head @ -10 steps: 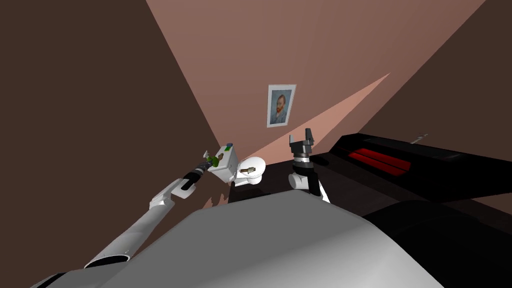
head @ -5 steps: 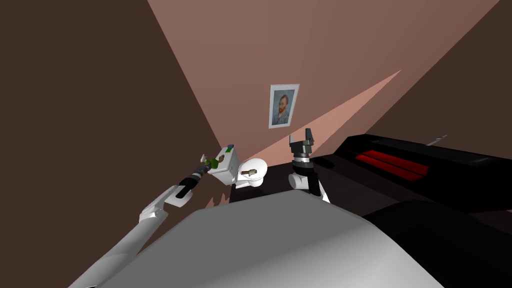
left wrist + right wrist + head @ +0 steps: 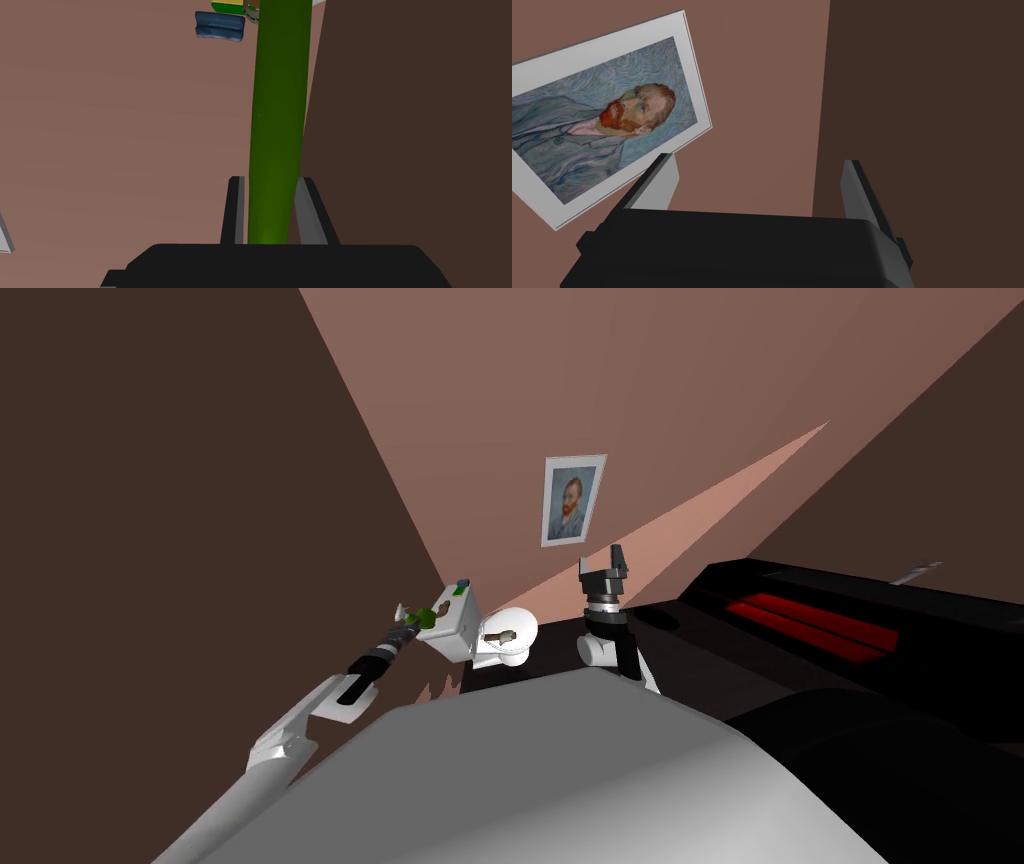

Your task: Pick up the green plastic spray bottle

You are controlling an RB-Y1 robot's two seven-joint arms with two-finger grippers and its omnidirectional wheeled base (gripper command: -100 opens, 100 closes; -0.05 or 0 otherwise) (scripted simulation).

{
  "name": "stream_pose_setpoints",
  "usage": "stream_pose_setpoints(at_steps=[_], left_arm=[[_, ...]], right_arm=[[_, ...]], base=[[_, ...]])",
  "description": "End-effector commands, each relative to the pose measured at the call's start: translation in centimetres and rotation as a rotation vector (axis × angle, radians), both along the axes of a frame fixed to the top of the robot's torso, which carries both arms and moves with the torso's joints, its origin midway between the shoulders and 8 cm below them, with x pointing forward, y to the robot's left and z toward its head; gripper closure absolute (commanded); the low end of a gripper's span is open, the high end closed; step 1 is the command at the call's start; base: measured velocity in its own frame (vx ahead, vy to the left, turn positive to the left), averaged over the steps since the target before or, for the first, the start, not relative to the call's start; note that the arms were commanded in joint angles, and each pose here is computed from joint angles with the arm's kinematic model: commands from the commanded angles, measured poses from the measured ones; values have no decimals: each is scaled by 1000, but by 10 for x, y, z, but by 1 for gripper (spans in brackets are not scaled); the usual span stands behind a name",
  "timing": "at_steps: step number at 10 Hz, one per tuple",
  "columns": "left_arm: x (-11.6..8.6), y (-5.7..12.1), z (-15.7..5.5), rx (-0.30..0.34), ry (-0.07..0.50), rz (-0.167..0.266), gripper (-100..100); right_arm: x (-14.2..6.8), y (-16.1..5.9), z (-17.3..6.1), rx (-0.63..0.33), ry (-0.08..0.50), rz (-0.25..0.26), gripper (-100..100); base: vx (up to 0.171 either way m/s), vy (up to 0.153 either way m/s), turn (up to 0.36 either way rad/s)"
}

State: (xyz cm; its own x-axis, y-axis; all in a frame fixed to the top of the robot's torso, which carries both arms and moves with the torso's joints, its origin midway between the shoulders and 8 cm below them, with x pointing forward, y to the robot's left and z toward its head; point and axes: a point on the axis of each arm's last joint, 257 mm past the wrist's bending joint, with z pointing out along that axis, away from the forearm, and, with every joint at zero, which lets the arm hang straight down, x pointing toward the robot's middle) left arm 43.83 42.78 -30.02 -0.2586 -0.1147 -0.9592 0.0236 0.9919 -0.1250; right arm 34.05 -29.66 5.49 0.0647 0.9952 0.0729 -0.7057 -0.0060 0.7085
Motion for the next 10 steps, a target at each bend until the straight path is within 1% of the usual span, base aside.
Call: stream_pose_setpoints(at_steps=[1, 2, 3, 5, 7, 8, 9, 10], left_arm=[[-14, -10, -3, -9, 9, -15, 100], [-22, -13, -5, -13, 16, -20, 100], [-27, -1, 9, 12, -12, 7, 100], [-45, -13, 10, 4, -3, -11, 100], [-61, -20, 6, -3, 13, -19, 100], [-61, -23, 10, -5, 7, -25, 100], [-69, -7, 20, 30, -9, 8, 100], [-76, -11, 20, 27, -3, 3, 100]], right_arm=[[0, 0, 0, 0, 0, 0, 0], [0, 0, 0, 0, 0, 0, 0], [0, 0, 0, 0, 0, 0, 0], [0, 0, 0, 0, 0, 0, 0], [0, 0, 0, 0, 0, 0, 0], [0, 0, 0, 0, 0, 0, 0], [0, 0, 0, 0, 0, 0, 0], [0, 0, 0, 0, 0, 0, 0]], base=[[28, 6, -19], [-8, 4, -6], [103, 8, 153], [142, 17, 32], [13, 2, -11], [-19, -1, 10], [128, 18, 115], [170, 25, 97]])
